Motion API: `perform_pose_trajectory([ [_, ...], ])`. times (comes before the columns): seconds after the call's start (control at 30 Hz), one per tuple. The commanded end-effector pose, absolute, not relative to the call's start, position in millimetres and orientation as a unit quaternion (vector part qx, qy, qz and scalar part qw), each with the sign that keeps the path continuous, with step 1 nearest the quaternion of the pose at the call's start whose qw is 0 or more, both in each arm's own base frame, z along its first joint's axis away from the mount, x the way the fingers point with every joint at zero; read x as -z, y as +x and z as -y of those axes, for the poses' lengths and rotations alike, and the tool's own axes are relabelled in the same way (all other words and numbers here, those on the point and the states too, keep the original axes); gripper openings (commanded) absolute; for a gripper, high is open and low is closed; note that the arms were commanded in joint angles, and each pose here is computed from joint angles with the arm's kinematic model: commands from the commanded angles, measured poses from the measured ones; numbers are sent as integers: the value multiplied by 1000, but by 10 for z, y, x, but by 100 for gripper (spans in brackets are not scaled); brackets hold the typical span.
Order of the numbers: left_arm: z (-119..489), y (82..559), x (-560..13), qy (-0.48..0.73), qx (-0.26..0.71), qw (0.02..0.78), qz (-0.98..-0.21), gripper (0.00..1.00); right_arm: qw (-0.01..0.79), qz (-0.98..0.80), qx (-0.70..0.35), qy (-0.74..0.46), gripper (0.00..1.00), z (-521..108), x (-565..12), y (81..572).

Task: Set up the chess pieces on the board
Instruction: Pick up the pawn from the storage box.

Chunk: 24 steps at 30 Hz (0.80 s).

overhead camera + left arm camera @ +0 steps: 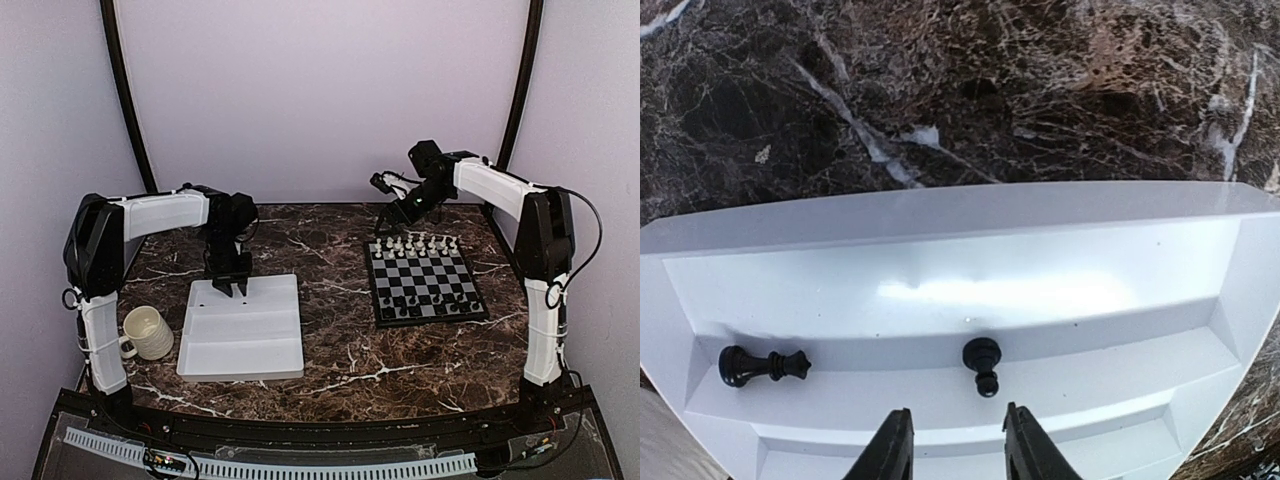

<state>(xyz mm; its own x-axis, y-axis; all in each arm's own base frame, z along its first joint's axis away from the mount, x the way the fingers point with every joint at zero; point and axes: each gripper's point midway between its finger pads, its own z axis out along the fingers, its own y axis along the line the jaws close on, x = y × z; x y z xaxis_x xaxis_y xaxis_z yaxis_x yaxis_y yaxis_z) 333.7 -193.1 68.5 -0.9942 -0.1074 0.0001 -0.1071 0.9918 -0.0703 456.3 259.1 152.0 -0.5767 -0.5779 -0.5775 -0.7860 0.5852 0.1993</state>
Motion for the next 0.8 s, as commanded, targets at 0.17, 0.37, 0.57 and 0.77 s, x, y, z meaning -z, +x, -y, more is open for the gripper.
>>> perform_pose_trajectory([
  [0.17, 2015, 3322, -601, -64, 40, -14, -997, 32, 242, -854, -221, -404, 84, -2626, -1604, 4502],
  [0.37, 2036, 3282, -503, -61, 42, -28, -997, 28, 245, -855, -207, -408, 84, -2591, -1618, 4493],
  [0.57, 2069, 3240, -417, -56, 51, -40, -996, 27, 244, -855, -201, -411, 84, -2582, -1601, 4473],
  [0.77, 2058, 3211, -375, -54, 48, -47, -996, 24, 245, -853, -195, -416, 84, -2613, -1612, 4451],
])
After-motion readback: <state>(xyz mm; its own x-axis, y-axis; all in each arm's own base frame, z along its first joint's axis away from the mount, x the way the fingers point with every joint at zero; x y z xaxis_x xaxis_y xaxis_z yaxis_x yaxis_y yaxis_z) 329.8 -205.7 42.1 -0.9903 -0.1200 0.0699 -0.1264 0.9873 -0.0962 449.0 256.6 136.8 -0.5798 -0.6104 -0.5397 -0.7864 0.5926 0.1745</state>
